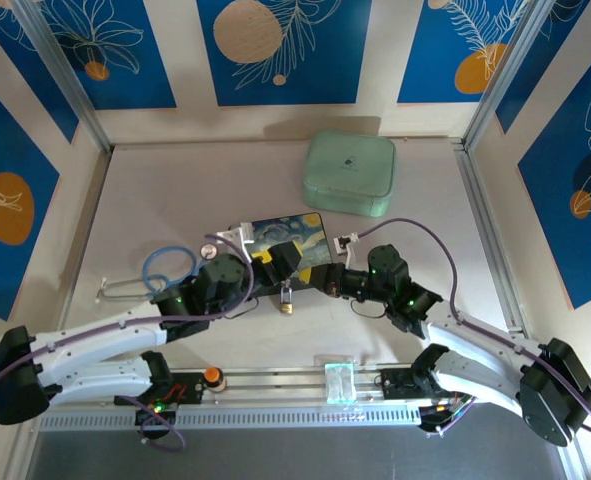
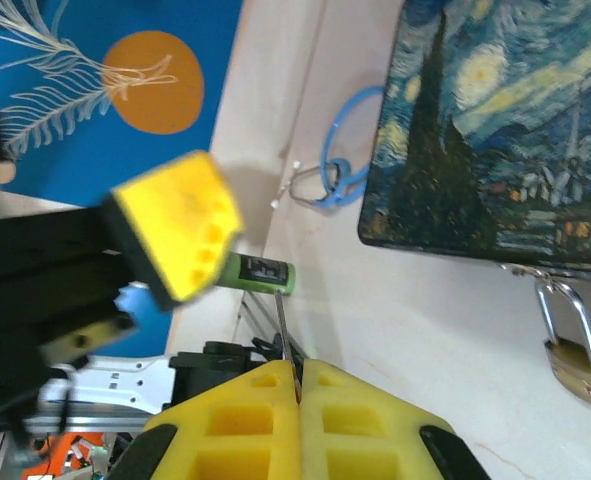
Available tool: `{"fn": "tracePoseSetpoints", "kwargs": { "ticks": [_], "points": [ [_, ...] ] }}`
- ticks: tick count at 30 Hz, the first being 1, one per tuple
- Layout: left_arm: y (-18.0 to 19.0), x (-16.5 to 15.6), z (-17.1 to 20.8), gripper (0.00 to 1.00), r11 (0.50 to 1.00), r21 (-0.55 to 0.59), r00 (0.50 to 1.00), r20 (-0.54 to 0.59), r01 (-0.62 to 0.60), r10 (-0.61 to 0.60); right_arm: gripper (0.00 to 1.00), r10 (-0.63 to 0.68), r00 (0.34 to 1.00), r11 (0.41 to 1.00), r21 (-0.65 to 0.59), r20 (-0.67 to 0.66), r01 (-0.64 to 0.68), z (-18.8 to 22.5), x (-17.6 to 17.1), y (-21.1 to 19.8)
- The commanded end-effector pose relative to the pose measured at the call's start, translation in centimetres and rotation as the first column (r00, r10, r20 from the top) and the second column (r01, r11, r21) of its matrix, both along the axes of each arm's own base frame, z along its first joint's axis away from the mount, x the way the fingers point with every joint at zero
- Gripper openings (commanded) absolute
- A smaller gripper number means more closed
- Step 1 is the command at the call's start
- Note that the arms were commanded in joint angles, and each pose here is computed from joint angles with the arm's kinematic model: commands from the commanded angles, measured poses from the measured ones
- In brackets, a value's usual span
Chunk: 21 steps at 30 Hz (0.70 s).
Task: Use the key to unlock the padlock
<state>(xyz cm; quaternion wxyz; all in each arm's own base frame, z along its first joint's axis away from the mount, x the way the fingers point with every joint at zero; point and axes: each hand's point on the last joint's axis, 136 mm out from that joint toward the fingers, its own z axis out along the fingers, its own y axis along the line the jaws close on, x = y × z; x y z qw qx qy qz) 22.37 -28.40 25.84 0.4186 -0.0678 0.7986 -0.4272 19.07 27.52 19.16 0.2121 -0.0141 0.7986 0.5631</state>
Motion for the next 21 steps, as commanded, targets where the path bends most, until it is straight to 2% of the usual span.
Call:
{"fn": "tracePoseSetpoints", "kwargs": {
  "ticks": [1,6,9,14,21],
  "points": [
    [2.9,-1.8,-5.9,0.93,0.940,0.333,0.993,-0.110,0.076,-0.041,0.00,0.001,0.999,0.988,-0.157,-0.036,-0.006,-2.6,-0.7,-1.6],
    [2.6,-3.2,-9.1,0.76,0.945,0.299,0.976,-0.205,0.132,-0.071,0.00,-0.039,0.996,0.980,-0.196,-0.086,0.021,-5.0,-0.5,-2.9],
    [1.6,-3.8,-11.2,0.72,0.940,0.290,0.960,-0.262,0.180,-0.103,0.00,-0.047,0.994,0.975,-0.221,-0.097,0.025,-5.9,-0.5,-3.4],
    [-0.4,-4.1,-14.1,0.69,0.899,0.340,0.931,-0.326,0.277,-0.163,0.00,-0.038,0.995,0.968,-0.249,-0.091,0.014,-6.5,-0.7,-3.7],
    [-0.2,-3.2,-17.8,0.64,0.896,0.380,0.936,-0.338,0.232,-0.099,0.00,-0.050,0.993,0.970,-0.242,-0.111,0.022,-8.0,-1.1,-3.9]
  ]
}}
